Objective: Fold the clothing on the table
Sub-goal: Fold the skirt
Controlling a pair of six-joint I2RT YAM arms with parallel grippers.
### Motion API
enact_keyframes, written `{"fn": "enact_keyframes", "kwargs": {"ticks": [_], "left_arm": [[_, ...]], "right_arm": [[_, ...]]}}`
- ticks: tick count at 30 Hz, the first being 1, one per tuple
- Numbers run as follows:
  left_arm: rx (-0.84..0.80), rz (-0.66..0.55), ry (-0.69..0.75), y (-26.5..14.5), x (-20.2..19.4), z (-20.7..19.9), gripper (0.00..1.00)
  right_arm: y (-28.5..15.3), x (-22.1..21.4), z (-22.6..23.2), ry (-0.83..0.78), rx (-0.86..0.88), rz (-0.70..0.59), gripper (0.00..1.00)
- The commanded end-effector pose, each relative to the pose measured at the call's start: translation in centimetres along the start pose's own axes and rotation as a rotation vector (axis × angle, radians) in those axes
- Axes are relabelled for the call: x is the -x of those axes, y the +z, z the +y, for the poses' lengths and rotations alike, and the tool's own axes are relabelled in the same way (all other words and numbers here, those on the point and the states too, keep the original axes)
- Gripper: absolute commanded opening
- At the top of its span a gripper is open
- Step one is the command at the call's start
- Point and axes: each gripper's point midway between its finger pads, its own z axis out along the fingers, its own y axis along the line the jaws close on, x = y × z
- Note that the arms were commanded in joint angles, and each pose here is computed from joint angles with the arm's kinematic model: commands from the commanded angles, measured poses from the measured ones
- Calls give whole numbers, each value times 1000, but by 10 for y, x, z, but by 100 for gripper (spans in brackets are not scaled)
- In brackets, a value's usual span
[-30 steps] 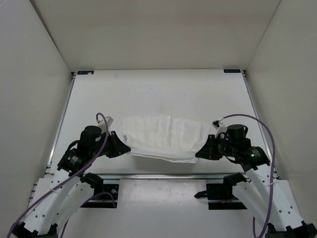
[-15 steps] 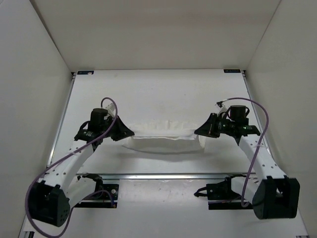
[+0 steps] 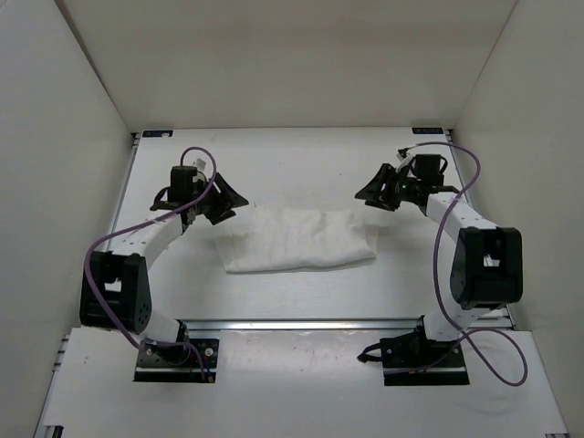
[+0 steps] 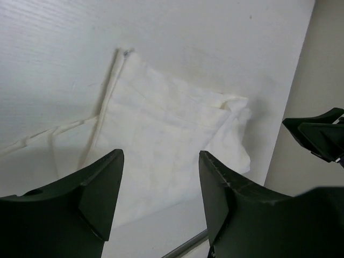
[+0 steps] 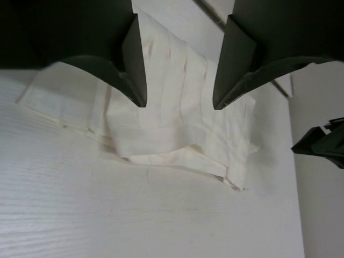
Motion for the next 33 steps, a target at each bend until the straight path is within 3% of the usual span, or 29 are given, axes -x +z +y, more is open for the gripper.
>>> {"fn": "enact_keyframes", "kwargs": {"ticks": [1, 6, 13, 24, 27, 31, 33], "left_arm": [[-89, -49, 92, -21, 7, -33, 68], [30, -15, 117, -40, -49, 17, 67], [160, -11, 174, -59, -96, 71, 69], [264, 77, 181, -40, -127, 109, 70], [296, 52, 182, -40, -124, 117, 71], [338, 29, 176, -35, -118, 130, 70], [360, 16, 198, -32, -114, 133, 63]], "right_arm": [[-26, 24, 15, -114, -37, -145, 51], [-47, -37, -13, -40, -132, -143, 54], [-59, -110, -54, 91, -214, -171, 56], [-37, -124, -76, 249, -118, -141, 60], [-33, -130, -77, 279, -88, -130, 59], [-28, -127, -77, 283, -90, -134, 52], [-30, -123, -79, 282, -91, -161, 30]]}}
